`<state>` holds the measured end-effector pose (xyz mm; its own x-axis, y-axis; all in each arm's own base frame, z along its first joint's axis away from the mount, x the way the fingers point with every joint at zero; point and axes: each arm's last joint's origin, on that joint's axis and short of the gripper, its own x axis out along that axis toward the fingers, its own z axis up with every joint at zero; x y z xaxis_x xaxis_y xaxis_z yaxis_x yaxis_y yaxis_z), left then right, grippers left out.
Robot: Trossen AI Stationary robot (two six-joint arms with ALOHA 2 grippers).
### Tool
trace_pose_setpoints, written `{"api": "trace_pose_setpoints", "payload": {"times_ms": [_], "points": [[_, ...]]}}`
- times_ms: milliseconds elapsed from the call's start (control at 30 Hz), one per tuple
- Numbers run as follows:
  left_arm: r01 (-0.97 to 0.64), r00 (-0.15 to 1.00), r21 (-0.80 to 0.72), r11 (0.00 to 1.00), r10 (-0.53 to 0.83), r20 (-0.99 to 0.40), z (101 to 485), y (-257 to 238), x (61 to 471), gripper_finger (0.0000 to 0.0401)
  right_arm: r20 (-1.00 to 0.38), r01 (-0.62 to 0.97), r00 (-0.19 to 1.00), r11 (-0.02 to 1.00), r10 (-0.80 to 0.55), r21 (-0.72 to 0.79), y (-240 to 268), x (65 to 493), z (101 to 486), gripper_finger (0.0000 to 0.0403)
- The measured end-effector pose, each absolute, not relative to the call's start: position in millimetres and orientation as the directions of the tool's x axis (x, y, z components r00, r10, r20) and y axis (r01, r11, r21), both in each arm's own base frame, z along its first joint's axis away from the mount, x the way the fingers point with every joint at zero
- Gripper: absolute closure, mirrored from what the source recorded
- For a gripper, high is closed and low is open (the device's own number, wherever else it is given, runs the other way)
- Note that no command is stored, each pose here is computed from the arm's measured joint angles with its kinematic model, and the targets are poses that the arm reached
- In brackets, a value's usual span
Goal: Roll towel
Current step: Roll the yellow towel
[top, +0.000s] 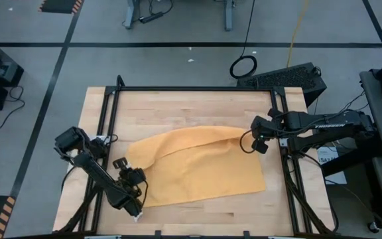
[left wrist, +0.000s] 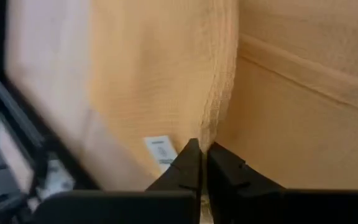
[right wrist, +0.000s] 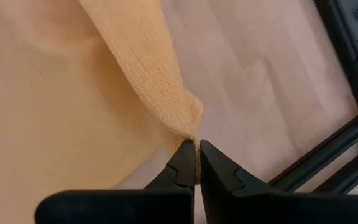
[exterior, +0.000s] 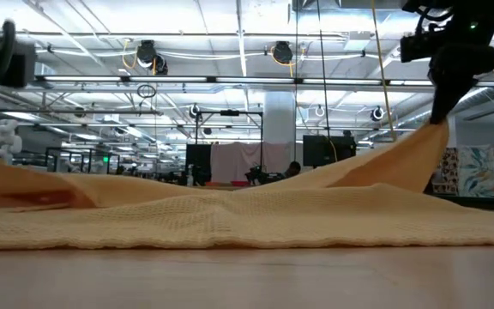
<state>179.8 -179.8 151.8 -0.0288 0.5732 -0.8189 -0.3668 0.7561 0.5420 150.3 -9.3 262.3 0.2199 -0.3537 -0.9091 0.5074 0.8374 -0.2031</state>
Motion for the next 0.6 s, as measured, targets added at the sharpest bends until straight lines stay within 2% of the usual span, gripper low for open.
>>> {"api": "trace_pose_setpoints", "payload": {"times_ms": [100, 200, 333, 467, 600], "points": [[-0.355, 0.021, 0.543, 0.761, 0.587, -0.809, 180.2, -176.3, 185.3, 0.0387, -0.914, 0.52, 0.221, 0.834, -0.341, -0.185, -2.7, 143.4, 264.4, 0.0403], [-0.37, 0.06, 0.598, 0.711, 0.661, -0.748, 216.0, -161.1, 189.5, 0.0394, -0.916, 0.553, 0.209, 0.814, -0.343, -0.179, 2.1, 131.9, 271.5, 0.0403], [-0.377, 0.159, 0.618, 0.69, 0.705, -0.691, 240.8, -123.8, 198.3, 0.0395, -0.867, 0.603, 0.217, 0.76, -0.448, -0.242, 2.3, 120.9, 286.1, 0.0403], [-0.411, 0.096, 0.698, 0.586, 0.789, -0.607, 248.6, -76.7, 217.2, 0.0395, -0.798, 0.61, 0.258, 0.732, -0.545, -0.302, 0.0, 121.9, 291.5, 0.0403], [-0.406, 0.006, 0.762, 0.505, 0.835, -0.55, 252.9, -23.3, 234.4, 0.0395, -0.708, 0.637, 0.241, 0.658, -0.664, -0.401, -5.2, 123.5, 293.5, 0.0403]]}}
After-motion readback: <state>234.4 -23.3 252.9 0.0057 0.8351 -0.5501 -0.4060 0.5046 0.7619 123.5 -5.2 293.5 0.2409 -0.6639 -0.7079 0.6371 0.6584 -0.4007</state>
